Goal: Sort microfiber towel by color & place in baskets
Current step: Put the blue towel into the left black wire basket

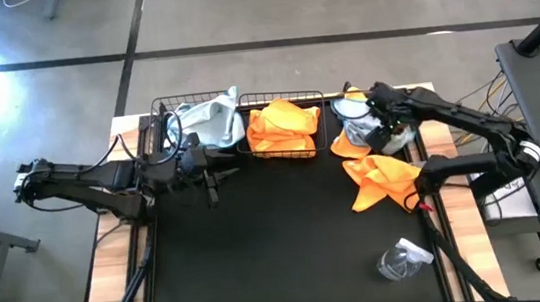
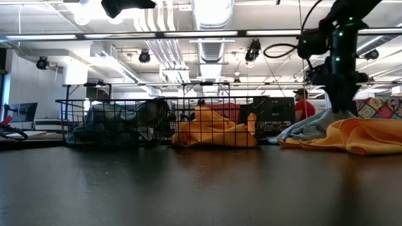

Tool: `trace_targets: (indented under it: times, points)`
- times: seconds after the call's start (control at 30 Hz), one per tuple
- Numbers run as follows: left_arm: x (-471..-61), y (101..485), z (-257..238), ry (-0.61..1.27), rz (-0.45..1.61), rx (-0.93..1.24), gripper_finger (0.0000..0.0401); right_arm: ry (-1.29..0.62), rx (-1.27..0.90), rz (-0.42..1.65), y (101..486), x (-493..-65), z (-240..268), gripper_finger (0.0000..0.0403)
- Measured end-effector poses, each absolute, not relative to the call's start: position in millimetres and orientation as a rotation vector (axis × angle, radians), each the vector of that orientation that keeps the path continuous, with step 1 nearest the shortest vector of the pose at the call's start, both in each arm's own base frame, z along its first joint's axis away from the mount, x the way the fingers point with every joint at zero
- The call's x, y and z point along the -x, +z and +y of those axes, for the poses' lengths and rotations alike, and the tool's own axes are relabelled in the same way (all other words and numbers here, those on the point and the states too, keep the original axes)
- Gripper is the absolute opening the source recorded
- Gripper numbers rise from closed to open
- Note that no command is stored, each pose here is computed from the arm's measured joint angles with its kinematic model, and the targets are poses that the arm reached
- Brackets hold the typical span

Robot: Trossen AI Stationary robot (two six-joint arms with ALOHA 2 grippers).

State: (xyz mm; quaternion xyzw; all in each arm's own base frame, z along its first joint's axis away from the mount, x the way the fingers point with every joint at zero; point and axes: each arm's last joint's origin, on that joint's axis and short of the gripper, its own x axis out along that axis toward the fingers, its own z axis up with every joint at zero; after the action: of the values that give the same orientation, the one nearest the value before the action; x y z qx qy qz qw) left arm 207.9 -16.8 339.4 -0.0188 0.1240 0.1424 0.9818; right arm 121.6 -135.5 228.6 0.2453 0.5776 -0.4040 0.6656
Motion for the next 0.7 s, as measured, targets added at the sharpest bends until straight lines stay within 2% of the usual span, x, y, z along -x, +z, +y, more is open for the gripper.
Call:
trace_targets:
  times: [0.4,0.7]
  points:
    - [-208,339,-17,0.288,0.254,0.044,0.0158,-0.759,-0.378,1.385,244,-156,-172,0.0201]
    - [-208,338,-17,0.292,0.26,0.066,0.0158,-0.605,-0.349,1.59,233,-174,-191,0.0201]
